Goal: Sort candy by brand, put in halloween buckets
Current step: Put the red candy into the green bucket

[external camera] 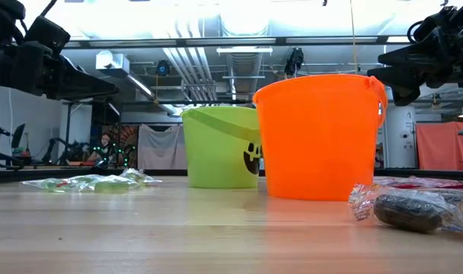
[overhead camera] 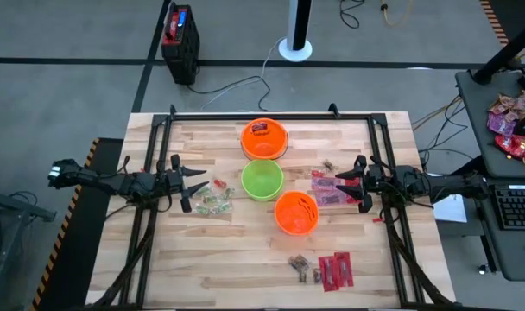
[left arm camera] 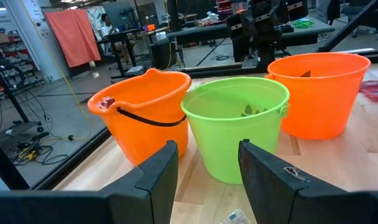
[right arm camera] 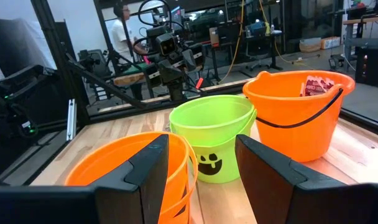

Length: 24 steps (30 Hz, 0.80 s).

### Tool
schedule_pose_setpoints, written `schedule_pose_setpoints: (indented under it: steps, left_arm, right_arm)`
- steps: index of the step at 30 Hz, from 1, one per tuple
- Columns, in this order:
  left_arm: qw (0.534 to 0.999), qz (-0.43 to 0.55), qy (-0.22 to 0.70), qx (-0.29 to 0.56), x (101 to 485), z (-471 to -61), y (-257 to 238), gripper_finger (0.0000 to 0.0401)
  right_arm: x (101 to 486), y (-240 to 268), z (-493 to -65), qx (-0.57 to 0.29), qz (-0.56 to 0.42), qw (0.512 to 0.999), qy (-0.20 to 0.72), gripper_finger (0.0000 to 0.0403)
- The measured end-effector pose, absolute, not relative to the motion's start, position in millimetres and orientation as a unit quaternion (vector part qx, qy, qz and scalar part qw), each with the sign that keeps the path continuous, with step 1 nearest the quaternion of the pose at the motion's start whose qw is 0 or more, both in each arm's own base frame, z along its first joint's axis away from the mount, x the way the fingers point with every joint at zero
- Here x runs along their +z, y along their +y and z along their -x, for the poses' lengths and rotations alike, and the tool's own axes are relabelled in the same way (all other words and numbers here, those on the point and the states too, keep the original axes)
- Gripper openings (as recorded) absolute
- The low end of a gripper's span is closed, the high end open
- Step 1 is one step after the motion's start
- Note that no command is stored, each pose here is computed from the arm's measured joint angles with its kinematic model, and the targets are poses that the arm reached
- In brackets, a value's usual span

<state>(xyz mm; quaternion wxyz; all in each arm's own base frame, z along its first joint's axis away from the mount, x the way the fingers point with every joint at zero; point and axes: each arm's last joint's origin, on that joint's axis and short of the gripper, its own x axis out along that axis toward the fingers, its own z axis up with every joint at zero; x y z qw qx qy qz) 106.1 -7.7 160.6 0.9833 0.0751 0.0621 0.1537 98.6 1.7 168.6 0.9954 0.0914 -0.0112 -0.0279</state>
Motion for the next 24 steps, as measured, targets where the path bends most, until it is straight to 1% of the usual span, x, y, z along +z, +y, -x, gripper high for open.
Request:
schedule_pose_setpoints:
  steps: [5,10,13,17,21,22,24]
  left_arm:
    - [0.983,-0.075,0.062,0.154,161,-106,-8,0.0153]
    - [0.983,-0.075,0.062,0.152,161,-106,-8,0.0153]
    - [0.984,-0.075,0.062,0.151,161,-106,-8,0.0153]
    - [0.984,-0.075,0.062,0.15,161,-106,-8,0.0153]
    - [0.984,-0.074,0.06,0.151,161,-106,-8,0.0153]
    - [0.985,-0.066,0.054,0.151,162,-106,-8,0.0153]
    - [0.99,0.012,0.021,0.142,166,-107,-9,0.0153]
  right_arm:
    - [171,2,-99,-0.028,-0.092,0.995,-0.026,0.0178]
    - [200,1,-94,-0.015,-0.133,0.984,-0.12,0.0178]
    - [219,0,-91,-0.041,-0.16,0.978,-0.127,0.0178]
    - [237,-6,-94,-0.153,-0.263,0.95,-0.07,0.0178]
    - [252,-9,-94,-0.25,-0.385,0.888,0.026,0.0178]
    - [255,-9,-94,-0.274,-0.405,0.871,0.048,0.0178]
    - [264,-9,-96,-0.305,-0.427,0.847,0.09,0.0178]
